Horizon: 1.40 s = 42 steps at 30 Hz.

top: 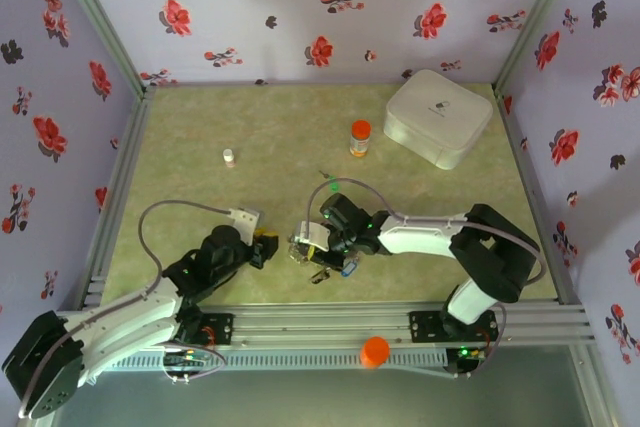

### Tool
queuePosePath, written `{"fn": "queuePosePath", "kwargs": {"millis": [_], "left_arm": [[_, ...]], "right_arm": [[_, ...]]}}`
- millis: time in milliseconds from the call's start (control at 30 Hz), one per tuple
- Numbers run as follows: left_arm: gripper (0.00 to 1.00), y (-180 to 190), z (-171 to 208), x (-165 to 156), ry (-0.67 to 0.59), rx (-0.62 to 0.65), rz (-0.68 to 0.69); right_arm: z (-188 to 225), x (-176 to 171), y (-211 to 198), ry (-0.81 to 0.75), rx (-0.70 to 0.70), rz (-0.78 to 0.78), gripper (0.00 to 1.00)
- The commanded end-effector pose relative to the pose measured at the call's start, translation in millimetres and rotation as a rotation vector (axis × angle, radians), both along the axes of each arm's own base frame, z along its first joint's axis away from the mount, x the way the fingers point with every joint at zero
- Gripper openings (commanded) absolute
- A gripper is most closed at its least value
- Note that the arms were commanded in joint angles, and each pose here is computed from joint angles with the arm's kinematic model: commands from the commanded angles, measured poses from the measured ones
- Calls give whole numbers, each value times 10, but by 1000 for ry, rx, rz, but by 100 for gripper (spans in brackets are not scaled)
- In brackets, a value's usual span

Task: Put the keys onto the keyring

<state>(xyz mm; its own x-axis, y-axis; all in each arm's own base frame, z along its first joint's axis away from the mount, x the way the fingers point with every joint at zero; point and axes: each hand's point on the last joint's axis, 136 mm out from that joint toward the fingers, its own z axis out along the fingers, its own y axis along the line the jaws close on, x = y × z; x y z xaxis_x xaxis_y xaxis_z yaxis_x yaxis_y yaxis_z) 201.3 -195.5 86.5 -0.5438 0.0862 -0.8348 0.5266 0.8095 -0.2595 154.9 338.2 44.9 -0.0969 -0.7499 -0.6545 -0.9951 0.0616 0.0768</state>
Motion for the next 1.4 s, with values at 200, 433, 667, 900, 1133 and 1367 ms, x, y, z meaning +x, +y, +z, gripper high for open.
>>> {"fn": "queuePosePath", "kwargs": {"millis": [200, 433, 667, 900, 1133, 1367], "left_arm": [[34, -364, -136, -278, 28, -54, -204], [32, -452, -287, -407, 63, -43, -260], [33, -562, -308, -470, 20, -19, -357], [27, -637, -378, -515, -63, 38, -466], [24, -687, -402, -485, -119, 53, -495], [23, -736, -397, -445, -161, 51, -504]], "right_arm": [[130, 101, 80, -28, 68, -43, 0], [137, 105, 93, -23, 73, -48, 0], [166, 96, 121, -18, 89, -42, 0], [187, 83, 125, -26, 104, -30, 0], [179, 41, 116, -13, 104, -14, 0], [220, -5, 143, 3, 127, 3, 0]]}}
